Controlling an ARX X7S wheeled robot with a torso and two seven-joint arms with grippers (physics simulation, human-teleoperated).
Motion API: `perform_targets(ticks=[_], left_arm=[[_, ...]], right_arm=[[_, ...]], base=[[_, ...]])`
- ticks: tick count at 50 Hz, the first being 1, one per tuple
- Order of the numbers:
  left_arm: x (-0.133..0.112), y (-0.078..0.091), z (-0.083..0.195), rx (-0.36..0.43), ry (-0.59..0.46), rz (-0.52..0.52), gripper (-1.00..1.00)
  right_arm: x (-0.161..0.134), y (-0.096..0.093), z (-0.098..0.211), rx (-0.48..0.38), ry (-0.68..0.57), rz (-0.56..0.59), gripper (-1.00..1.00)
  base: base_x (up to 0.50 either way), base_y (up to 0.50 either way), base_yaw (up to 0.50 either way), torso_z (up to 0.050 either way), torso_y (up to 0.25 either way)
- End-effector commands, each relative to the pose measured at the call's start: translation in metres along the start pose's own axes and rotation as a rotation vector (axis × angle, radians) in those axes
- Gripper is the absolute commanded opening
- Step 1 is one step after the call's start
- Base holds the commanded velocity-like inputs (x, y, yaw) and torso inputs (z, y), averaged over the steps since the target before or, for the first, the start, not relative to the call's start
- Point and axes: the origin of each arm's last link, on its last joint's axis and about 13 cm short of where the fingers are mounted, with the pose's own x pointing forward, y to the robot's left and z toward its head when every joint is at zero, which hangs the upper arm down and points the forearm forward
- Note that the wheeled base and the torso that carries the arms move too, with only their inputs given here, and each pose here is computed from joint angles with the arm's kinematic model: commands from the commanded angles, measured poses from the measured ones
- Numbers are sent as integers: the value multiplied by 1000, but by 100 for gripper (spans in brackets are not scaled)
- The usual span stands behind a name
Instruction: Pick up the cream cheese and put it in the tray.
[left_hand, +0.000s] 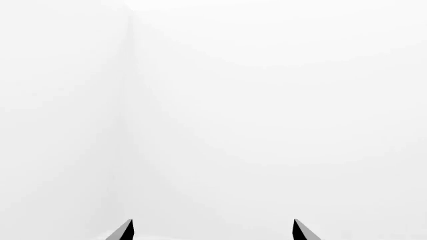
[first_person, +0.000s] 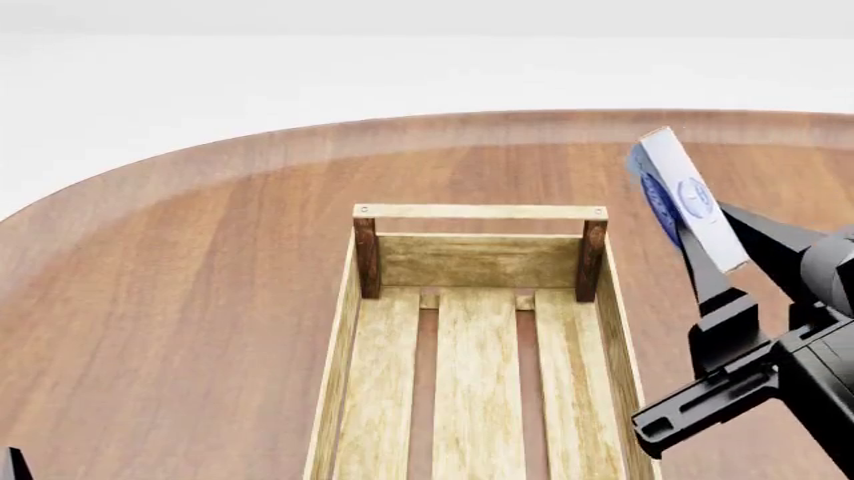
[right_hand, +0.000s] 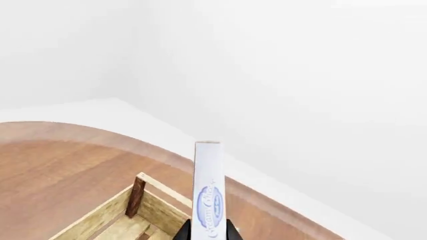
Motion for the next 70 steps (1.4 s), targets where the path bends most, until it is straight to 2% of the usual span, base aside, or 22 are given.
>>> perform_targets(ticks=[1,7,14,18,21,31,38,64,70], left_arm=[[0,1,0,-1,-1,2,100],[0,0,0,1,1,-1,100],[1,0,-1,6,10,-4,100],[1,0,-2,9,13,-5,100],[1,0,-3,13,17,-7,100],[1,0,-3,16,24,-6,100],[1,0,-3,19,24,-5,100],[0,-1,-3,40,17,-8,100],[1,-2,-5,64,18,-4,100]], right_arm=[[11,5,11,18,8,97,-100],[21,9,16,32,43,158,-100],[36,16,19,53,163,216,-100],[42,18,22,35,181,220,-100],[45,21,20,19,246,258,-100],[58,26,15,27,375,296,-100],[66,28,17,-28,492,279,-100],[75,30,27,-29,640,275,-100],[74,33,34,-37,617,298,-100]], base=[[0,0,0,0,0],[0,0,0,0,2],[0,0,0,0,0],[0,0,0,0,0],[0,0,0,3,0],[0,0,0,0,1],[0,0,0,0,0],[0,0,0,0,0],[0,0,0,2,2]])
